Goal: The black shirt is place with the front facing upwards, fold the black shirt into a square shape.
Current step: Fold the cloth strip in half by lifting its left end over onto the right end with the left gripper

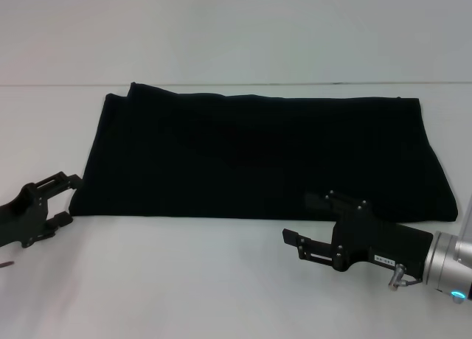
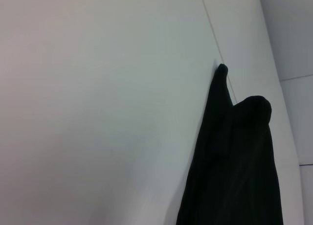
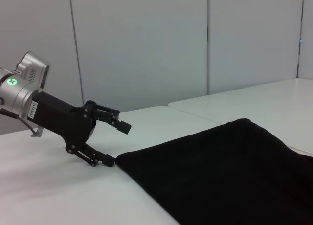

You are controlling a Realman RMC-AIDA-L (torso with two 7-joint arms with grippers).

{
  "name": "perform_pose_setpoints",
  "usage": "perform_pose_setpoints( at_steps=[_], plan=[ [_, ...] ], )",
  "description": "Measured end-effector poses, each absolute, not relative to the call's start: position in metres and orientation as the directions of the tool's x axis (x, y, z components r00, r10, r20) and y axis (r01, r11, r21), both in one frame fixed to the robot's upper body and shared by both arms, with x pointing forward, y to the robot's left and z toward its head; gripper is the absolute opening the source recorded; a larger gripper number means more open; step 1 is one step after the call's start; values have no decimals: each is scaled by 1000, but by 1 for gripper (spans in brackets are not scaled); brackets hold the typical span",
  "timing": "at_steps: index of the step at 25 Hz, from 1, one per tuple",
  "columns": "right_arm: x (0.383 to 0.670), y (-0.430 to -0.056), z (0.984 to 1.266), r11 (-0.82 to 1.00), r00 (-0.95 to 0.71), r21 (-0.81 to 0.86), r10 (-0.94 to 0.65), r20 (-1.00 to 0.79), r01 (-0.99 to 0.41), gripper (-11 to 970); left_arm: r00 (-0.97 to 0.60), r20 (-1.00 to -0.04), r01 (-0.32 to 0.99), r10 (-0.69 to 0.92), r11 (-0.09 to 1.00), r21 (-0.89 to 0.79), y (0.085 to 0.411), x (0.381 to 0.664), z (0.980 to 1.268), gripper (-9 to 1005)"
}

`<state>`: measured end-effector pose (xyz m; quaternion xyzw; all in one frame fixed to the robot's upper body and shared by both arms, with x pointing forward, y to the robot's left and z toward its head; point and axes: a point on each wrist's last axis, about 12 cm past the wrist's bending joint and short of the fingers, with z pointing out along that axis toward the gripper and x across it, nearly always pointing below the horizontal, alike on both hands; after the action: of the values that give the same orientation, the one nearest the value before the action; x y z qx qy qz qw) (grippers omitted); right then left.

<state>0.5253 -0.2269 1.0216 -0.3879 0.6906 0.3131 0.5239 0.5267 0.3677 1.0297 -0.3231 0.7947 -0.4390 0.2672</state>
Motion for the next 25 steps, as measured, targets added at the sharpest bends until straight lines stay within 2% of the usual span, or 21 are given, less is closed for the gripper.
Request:
perform_pose_setpoints(
  at_steps=[8, 15, 25],
  plan=[
    [526, -227, 1022, 502, -150, 26, -207, -967, -865, 809, -646, -148, -278, -749, 411, -868, 365, 531, 1030, 878],
    [525, -225, 1023, 492, -144, 29, -197, -970, -870, 809, -673, -164, -249, -721, 429, -868, 348, 548, 1035, 873],
    [524, -225, 1025, 485, -140, 31, -189, -972, -874, 809, -721, -226, -195, -655, 504, -841, 337, 559, 1039, 853]
  ],
)
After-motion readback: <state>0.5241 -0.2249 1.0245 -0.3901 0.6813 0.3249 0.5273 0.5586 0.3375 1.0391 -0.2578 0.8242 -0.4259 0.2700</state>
